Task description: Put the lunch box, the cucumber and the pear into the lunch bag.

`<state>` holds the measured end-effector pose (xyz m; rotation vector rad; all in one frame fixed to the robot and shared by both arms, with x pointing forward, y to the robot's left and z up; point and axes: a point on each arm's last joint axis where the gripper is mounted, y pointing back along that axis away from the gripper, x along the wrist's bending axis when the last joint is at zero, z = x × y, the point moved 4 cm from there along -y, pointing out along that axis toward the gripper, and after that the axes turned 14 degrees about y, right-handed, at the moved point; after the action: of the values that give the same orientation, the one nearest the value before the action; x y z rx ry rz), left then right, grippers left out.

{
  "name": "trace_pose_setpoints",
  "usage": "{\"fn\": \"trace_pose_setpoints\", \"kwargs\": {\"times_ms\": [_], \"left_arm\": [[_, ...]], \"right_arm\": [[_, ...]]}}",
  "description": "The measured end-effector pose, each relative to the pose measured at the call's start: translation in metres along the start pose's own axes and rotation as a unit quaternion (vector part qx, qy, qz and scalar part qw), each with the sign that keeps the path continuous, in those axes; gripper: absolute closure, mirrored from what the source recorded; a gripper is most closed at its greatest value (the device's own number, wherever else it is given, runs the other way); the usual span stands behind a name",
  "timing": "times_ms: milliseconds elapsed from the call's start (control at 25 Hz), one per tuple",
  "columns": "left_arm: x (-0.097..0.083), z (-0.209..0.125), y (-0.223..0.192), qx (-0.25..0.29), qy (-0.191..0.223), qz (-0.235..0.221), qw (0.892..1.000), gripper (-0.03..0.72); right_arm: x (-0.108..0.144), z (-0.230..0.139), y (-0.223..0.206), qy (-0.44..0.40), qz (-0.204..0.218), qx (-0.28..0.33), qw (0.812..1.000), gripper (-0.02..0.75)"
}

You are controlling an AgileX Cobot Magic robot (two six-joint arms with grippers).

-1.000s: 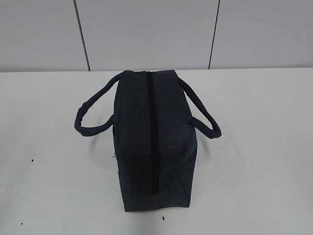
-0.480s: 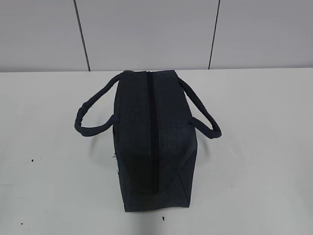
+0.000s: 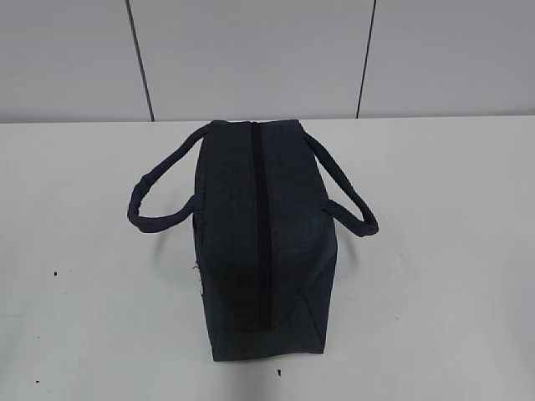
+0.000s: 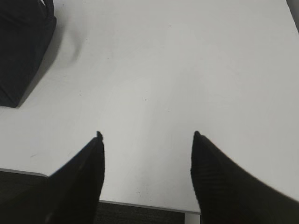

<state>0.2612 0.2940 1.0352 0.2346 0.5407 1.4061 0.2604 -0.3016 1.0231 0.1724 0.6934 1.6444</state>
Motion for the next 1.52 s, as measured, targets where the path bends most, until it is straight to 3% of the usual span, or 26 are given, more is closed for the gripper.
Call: {"fn": "trace_pose_setpoints", "kwargs": {"times_ms": [680, 1080, 1520], "left_arm": [[0.0000, 0.0003, 0.0000, -0.001, 0.000, 0.001, 1.000, 0.253], [0.0050, 0.0015, 0.0002, -0.026, 0.052, 0.096, 0.994, 0.253], [0.0052, 0.0016, 0.0002, -0.027, 0.054, 0.100, 0.993, 0.253]], "right_arm": [[-0.0002, 0.0005, 0.0000, 0.000, -0.001, -0.002, 1.000, 0.277], [-0.0002, 0.0008, 0.0000, 0.000, -0.001, -0.003, 1.000, 0.277], [-0.0003, 0.0007, 0.0000, 0.000, -0.003, -0.002, 1.000, 0.277]]}}
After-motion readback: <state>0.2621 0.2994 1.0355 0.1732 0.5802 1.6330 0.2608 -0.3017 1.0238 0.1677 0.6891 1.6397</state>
